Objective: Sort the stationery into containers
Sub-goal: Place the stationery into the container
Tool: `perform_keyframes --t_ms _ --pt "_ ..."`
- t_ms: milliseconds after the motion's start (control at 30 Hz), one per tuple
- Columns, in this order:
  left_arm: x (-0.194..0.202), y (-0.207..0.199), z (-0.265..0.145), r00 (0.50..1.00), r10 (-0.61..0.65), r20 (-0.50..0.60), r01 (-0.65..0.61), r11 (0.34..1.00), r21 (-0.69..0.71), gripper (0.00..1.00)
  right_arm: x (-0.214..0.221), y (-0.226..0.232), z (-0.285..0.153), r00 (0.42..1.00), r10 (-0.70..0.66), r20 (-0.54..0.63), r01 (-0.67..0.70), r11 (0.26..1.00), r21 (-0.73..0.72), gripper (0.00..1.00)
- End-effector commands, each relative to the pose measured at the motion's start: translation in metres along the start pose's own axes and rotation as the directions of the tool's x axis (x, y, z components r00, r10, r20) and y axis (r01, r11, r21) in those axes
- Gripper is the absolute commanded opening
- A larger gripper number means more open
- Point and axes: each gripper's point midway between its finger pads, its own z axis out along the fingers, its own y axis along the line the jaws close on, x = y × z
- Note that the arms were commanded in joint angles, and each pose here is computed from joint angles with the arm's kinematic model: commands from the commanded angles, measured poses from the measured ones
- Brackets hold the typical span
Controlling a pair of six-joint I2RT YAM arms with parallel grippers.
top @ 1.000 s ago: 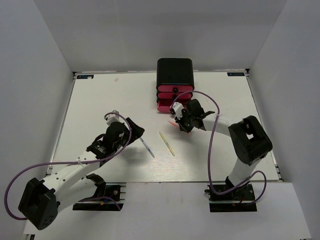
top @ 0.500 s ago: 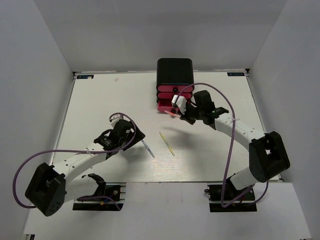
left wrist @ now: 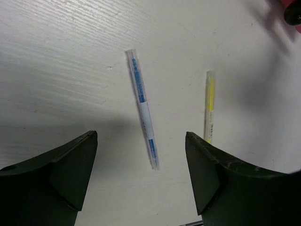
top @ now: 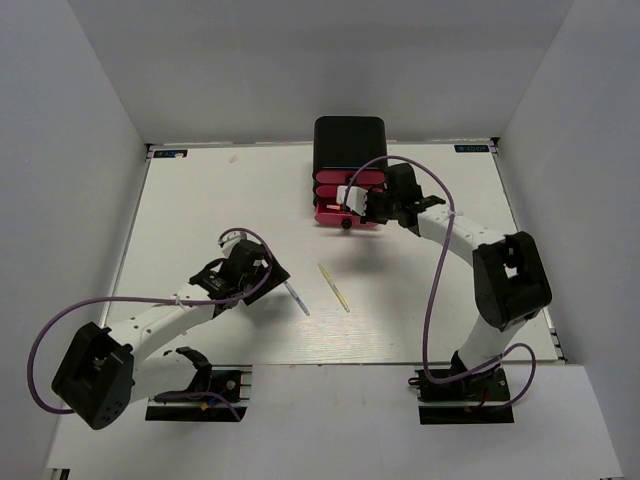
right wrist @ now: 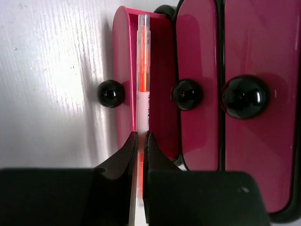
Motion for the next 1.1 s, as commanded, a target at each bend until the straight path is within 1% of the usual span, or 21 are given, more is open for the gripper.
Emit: perform_keyframes --t_ms 0,167,333,433,467,533,567,700,900,933,967,1000,1033,1067 --pt "-0.002 -0.007 -0.004 1.0 -0.011 -0.01 0.011 1.0 0.004 0.85 -0.019 -0.027 0.003 0.991 -0.118 0.056 0.116 0.993 0.035 0.0" --pt "-0.003 -0.01 -0.001 1.0 -0.01 -0.01 0.011 1.0 0.004 0.85 -0.012 -0.032 0.016 0.994 -0.098 0.044 0.097 0.995 0.028 0.0" --pt "0.0 -0.009 0.003 1.0 -0.008 -0.027 0.007 1.0 -0.009 0.85 -0.008 -0.038 0.026 0.994 -0.107 0.024 0.106 0.993 0.042 0.01" --pt "0.0 -0.013 0.004 0.999 -0.02 -0.04 0.019 1.0 -0.014 0.85 -0.003 -0.037 0.032 0.995 -0.096 0.011 0.096 0.995 0.03 0.06" --pt "0.001 -0.011 0.004 0.999 -0.019 -0.045 0.018 1.0 -0.022 0.85 -0.001 -0.036 0.035 0.996 -0.094 0.005 0.094 0.995 0.026 0.12" --pt "0.003 -0.009 0.006 0.999 -0.017 -0.05 0.016 0.999 -0.032 0.85 0.001 -0.038 0.035 0.996 -0.089 -0.001 0.089 0.995 0.033 0.18" --pt "0.004 -0.009 0.005 0.998 -0.018 -0.058 0.016 0.999 -0.027 0.85 0.001 -0.038 0.036 0.996 -0.087 -0.003 0.087 0.996 0.033 0.25" --pt "0.003 -0.012 0.006 0.998 -0.018 -0.058 0.016 0.999 -0.027 0.86 0.002 -0.042 0.033 0.997 -0.072 -0.006 0.072 0.996 0.044 0.32" --pt "0.006 -0.008 0.01 0.997 -0.025 -0.066 0.022 0.999 -0.045 0.86 -0.008 -0.036 0.021 0.999 -0.042 0.021 0.041 0.998 0.049 0.33" --pt "0.005 -0.013 0.009 0.997 -0.036 -0.07 0.034 0.999 -0.034 0.85 -0.015 -0.041 0.011 0.999 -0.04 0.032 0.038 0.997 0.069 0.33" --pt "0.008 -0.008 0.011 0.996 -0.034 -0.082 0.029 0.998 -0.056 0.85 -0.014 -0.039 0.008 1.0 -0.004 0.031 0.002 0.997 0.071 0.33" --pt "0.006 -0.012 0.01 0.996 -0.044 -0.083 0.039 0.997 -0.062 0.84 -0.015 -0.038 0.005 0.999 0.005 0.034 -0.008 0.997 0.077 0.33" --pt "0.009 -0.009 0.013 0.995 -0.042 -0.095 0.034 0.996 -0.086 0.83 -0.022 -0.041 -0.007 0.999 0.009 0.046 -0.013 0.994 0.104 0.33" --pt "0.008 -0.007 0.015 0.995 -0.04 -0.095 0.03 0.994 -0.104 0.83 -0.024 -0.041 -0.011 0.997 0.055 0.054 -0.061 0.991 0.119 0.33"
